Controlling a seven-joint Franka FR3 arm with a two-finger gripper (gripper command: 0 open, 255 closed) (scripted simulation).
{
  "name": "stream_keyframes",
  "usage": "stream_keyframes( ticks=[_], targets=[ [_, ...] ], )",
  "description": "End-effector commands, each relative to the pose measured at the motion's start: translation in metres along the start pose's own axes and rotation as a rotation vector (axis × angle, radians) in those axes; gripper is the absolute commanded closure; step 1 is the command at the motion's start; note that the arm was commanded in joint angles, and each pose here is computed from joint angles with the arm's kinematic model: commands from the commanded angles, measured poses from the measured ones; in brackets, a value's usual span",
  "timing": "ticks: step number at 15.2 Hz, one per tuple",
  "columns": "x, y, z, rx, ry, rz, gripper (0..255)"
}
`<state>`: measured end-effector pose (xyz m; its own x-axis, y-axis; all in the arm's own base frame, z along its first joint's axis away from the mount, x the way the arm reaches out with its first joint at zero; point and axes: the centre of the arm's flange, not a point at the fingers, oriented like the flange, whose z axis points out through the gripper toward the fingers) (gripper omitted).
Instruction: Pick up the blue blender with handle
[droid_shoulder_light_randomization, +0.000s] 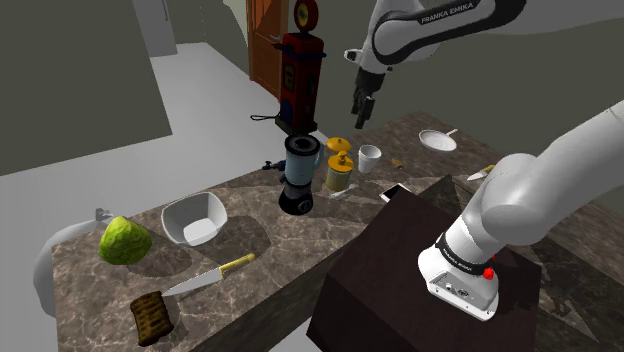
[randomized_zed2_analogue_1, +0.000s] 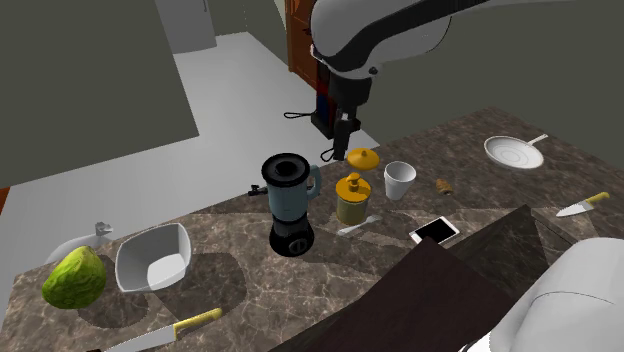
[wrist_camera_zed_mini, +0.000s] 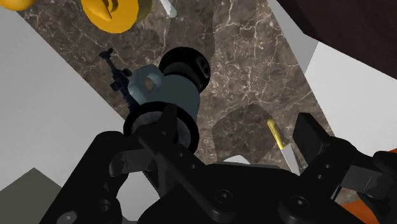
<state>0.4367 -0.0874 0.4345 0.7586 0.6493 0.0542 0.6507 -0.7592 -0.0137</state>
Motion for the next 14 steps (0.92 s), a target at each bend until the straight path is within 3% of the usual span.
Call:
stream_keyframes(
  ticks=[1,14],
  targets=[
    [0.003,0.019,0.021,0.000,-0.007,-0.072,0],
    [0.057,0.122,0.149,0.012,-0.048,-0.505,0]
  ],
)
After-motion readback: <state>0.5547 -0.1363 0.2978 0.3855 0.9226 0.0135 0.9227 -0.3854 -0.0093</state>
